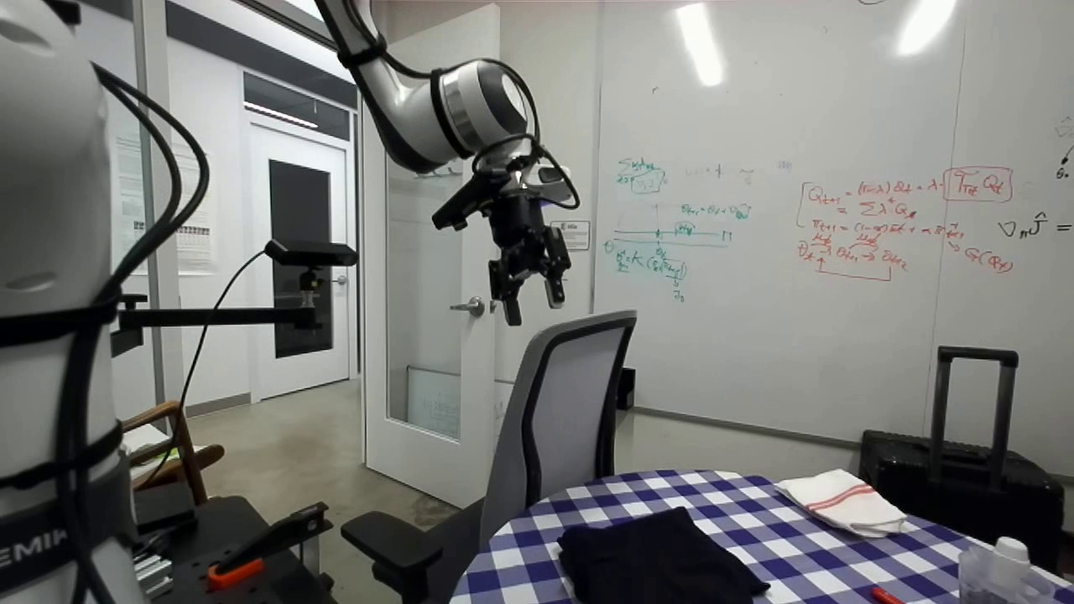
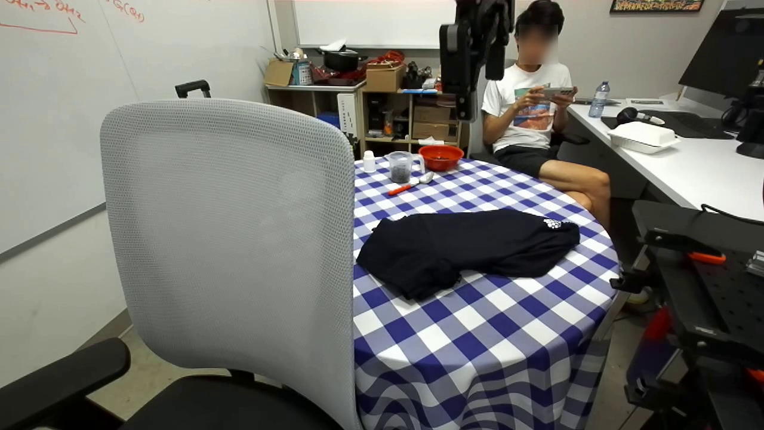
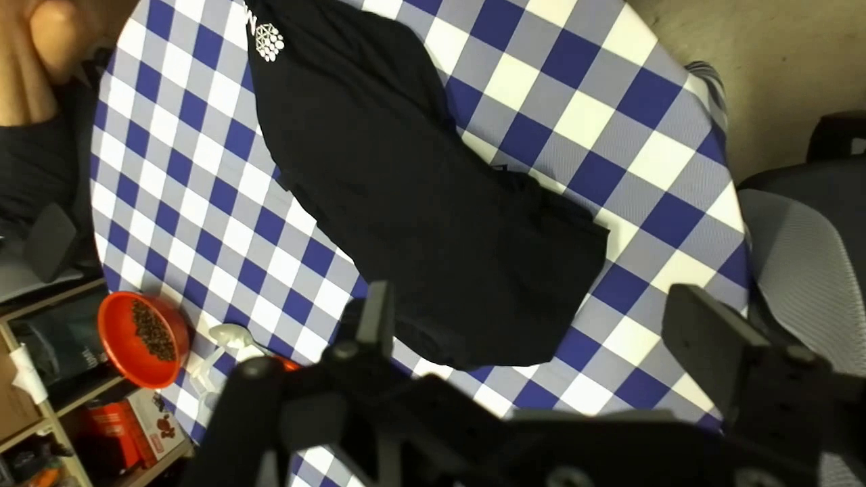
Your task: Pick the cloth and put it on the back rest of the chair
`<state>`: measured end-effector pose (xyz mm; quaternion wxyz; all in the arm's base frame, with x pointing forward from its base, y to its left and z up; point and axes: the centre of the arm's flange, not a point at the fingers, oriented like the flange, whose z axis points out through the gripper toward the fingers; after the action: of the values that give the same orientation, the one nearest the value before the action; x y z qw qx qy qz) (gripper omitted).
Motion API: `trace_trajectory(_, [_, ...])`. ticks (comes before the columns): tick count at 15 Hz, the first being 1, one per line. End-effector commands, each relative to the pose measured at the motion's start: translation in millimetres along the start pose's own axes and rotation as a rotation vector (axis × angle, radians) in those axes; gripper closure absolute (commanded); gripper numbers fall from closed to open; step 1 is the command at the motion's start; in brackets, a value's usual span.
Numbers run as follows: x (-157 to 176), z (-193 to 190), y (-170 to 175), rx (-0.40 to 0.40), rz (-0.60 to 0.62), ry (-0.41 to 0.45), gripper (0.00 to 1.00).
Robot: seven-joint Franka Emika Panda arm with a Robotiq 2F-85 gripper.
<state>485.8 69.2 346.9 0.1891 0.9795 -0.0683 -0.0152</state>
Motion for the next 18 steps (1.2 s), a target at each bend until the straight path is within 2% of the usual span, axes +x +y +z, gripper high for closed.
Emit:
trace_trajectory(1, [10,47,-17,-0.045,0.040,0.007,0.00])
trace_trajectory(6, [18,104,-33,-0.089,-0.014,0.026,0.00])
trace_trajectory(10, [32,155,-24,-0.129,-0.037,0.044,0.00])
trace_trajectory(13, [44,183,-13,-0.105,-0.050,0.041,0.00])
trace_trajectory(18, [60,199,-16,-0.058,-0.088,0.101,0.00])
